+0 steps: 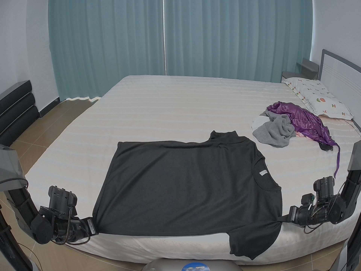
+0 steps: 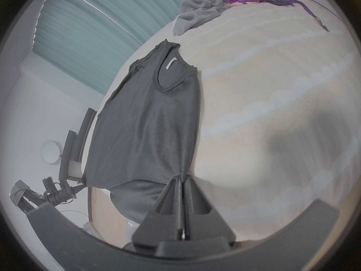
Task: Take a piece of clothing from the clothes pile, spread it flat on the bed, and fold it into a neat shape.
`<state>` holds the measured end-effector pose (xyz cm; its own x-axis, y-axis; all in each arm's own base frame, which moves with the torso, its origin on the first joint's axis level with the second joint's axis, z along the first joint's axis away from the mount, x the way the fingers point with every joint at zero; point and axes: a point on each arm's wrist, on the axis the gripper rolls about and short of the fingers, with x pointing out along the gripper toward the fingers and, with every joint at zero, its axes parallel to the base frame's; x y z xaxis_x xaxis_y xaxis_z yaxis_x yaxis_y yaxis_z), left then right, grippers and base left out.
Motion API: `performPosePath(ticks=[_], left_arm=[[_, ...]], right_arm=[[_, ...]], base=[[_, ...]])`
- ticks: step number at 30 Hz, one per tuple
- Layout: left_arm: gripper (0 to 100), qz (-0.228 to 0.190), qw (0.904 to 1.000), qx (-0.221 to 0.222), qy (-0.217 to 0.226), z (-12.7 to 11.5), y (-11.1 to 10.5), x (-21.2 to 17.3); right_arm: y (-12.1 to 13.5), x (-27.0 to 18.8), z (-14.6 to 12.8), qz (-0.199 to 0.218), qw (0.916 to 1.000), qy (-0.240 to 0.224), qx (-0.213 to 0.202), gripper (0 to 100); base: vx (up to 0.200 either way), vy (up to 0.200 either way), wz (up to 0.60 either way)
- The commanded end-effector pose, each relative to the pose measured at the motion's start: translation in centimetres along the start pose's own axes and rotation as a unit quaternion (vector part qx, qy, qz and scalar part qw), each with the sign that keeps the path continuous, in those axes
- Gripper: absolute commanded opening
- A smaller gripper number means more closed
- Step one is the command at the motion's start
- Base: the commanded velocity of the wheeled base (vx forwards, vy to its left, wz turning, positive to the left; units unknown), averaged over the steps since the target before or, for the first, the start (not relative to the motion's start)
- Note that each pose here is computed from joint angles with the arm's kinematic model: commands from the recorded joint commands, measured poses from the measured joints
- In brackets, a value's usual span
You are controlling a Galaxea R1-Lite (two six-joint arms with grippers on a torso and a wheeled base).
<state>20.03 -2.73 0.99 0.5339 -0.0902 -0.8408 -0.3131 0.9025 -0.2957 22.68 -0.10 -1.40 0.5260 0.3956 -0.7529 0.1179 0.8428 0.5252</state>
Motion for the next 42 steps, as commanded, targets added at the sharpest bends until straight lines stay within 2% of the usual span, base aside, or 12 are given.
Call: performPosePath(ticks=[1,13,22,23,25,26,31,39,42], left_arm=[[0,0.002,1.0,0.001,0.003,-0.1,0.1,0.1],[0,0.008,0.9997,0.003,0.024,-0.5,0.2,1.0],[0,0.003,0.9999,-0.002,0.014,-0.4,0.1,1.9],[100,0.003,0.9999,-0.002,0.015,-0.5,0.1,1.9],[100,0.004,0.9999,-0.002,0.016,-0.5,0.2,2.0],[100,0.003,0.9999,-0.003,0.015,-0.4,0.1,2.1],[100,-0.001,1.0,-0.009,0.001,0.1,0.1,1.7],[100,-0.044,0.9954,-0.02,-0.082,2.1,-0.3,-1.7],[100,-0.06,0.9948,-0.018,-0.08,2.1,-0.5,-1.9]], right_arm=[[-0.3,-0.9,-0.4,-0.005,1.0,-0.004,0.007,0],[-0.3,-2.2,-1.4,-0.01,0.9999,-0.002,0.009,0],[-0.3,-2.2,-1.5,-0.005,1.0,0.002,0.008,0],[-0.3,-2.2,-1.5,-0.004,1.0,0.002,0.008,0],[-0.3,-2.1,-1.6,-0.003,0.9999,0.004,0.009,0],[-0.3,-2.1,-1.6,-0.003,0.9999,0.005,0.01,100],[-0.1,-2.4,-1.6,0.001,0.9999,0.0,0.013,100],[1.4,-4.7,-0.9,0.027,0.9968,-0.053,0.054,100],[1.5,-4.9,-0.9,0.03,0.9959,-0.057,0.063,100]], base=[[0.0,0.0,0.0],[0.0,0.0,0.0],[0.0,0.0,0.0],[0.0,0.0,0.0],[0.0,0.0,0.0],[0.0,0.0,0.0],[0.0,0.0,0.0],[0.0,0.0,0.0],[0.0,0.0,0.0]])
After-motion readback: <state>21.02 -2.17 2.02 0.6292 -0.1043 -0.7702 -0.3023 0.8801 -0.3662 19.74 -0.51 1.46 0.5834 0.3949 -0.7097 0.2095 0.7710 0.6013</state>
